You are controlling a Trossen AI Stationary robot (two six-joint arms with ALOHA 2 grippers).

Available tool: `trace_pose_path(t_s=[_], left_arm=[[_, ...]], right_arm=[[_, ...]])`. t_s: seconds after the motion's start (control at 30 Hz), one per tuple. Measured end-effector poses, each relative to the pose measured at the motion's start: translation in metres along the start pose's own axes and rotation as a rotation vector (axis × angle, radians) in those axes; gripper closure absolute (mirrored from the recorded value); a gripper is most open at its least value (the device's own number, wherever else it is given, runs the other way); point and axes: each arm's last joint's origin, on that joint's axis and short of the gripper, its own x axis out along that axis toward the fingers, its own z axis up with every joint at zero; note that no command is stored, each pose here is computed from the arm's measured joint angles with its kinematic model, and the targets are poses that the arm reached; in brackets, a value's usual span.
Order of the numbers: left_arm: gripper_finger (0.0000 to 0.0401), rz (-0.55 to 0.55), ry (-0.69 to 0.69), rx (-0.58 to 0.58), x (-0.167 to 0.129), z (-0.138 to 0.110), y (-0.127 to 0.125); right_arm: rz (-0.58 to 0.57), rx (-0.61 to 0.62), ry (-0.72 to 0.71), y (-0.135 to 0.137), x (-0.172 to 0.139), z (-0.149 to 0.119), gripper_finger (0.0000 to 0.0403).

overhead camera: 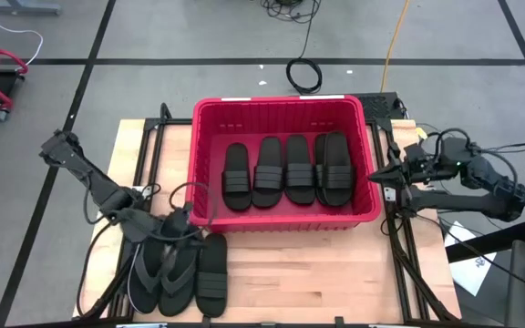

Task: Pick and place slides into bin
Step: Put the black slide into the red bin

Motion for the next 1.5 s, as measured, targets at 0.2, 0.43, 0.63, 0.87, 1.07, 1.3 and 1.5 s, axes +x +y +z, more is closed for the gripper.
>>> trace_pose_path(t_s=[0.2, 0.43, 0.63, 0.87, 1.07, 1.3, 1.5], left_arm=[[0.0395, -0.003, -0.003, -0.05, 0.005, 0.007, 0.012], [0.0356, -0.032, 0.026, -0.137, 0.014, 0.001, 0.003], [0.0288, -0.059, 0.135, -0.228, 0.028, -0.017, -0.01], [0.0196, -0.076, 0.256, -0.276, 0.035, -0.037, -0.023], [0.0127, 0.007, 0.41, -0.328, 0.042, -0.058, -0.023], [0.0095, -0.004, 0.504, -0.329, 0.044, -0.066, -0.024], [0.0117, -0.035, 0.564, -0.305, 0.043, -0.069, -0.023]], right_arm=[[0.029, -0.04, -0.003, -0.003, -0.005, -0.018, 0.0403], [0.045, -0.068, -0.064, 0.0, -0.019, -0.02, 0.0403], [0.047, -0.07, -0.07, 0.001, -0.021, -0.021, 0.0403], [0.047, -0.07, -0.071, 0.001, -0.021, -0.02, 0.0403], [0.046, -0.065, -0.07, 0.001, -0.021, -0.02, 0.0403], [0.048, -0.022, -0.069, 0.001, -0.021, -0.02, 0.0403], [0.048, -0.002, -0.068, 0.001, -0.02, -0.02, 0.0403]])
